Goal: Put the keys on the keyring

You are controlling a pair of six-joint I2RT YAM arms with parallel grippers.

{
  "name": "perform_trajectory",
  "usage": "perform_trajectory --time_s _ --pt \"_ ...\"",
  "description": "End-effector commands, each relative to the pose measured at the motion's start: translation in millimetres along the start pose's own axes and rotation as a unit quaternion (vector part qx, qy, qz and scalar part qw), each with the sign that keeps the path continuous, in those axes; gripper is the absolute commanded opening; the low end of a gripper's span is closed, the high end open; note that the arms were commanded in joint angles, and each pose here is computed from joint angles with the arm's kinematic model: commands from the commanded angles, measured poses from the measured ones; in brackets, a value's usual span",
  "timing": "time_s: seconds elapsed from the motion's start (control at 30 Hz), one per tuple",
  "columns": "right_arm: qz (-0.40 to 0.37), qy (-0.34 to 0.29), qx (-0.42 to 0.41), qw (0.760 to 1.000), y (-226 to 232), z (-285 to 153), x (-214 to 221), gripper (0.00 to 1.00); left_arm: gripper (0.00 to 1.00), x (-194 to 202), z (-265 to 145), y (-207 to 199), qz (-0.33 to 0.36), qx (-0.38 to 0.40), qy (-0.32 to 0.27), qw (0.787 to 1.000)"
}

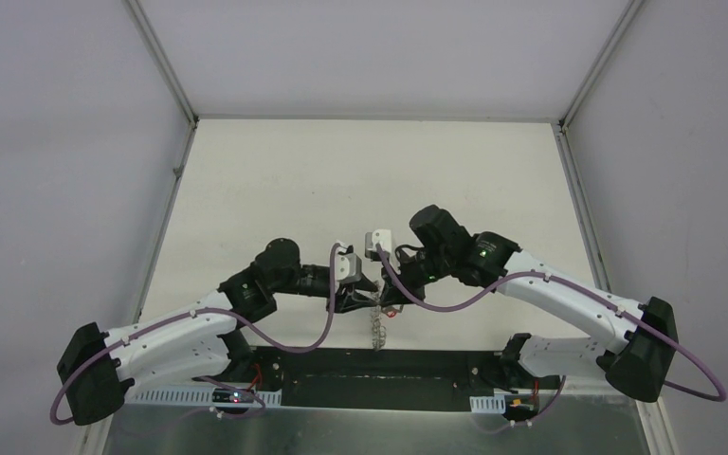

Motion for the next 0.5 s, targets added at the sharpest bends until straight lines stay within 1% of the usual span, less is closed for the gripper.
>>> perform_trajectory --time_s 0.0,0.07,0.17,0.27,0.47 --pt "-0.025 -0.035 -0.007 0.999 5.9 -3.8 -14.3 0.0 0.33 -13.1 8.8 -0.9 0.023 0.013 -0.036 0.999" --pt "-0.025 -0.035 -0.006 0.999 5.6 -3.7 -13.7 0.0 0.28 -12.1 10.6 -3.3 0.022 0.02 -0.035 0.999" --pt "-0.025 -0.035 -0.005 0.999 5.2 -3.4 -13.3 0.0 0.16 -10.8 11.8 -5.7 0.022 0.023 -0.034 0.999" --pt "-0.025 -0.035 -0.003 0.999 4.9 -3.2 -13.2 0.0 0.01 -9.5 11.4 -7.5 0.025 0.027 -0.032 0.999" --pt "-0.024 -0.037 0.006 0.999 2.9 -3.6 -13.8 0.0 0.0 -8.0 6.5 -7.9 0.024 0.021 -0.015 0.999"
Point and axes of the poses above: each gripper's point midway between its finger pads, its own z axis out along the fingers, its own y axis along the line the jaws close on, x = y × z, the point moved 6 cm from there along -z, back along the fingers, and after that the axes turned 14 degrees about z, right-handed, at the moved point
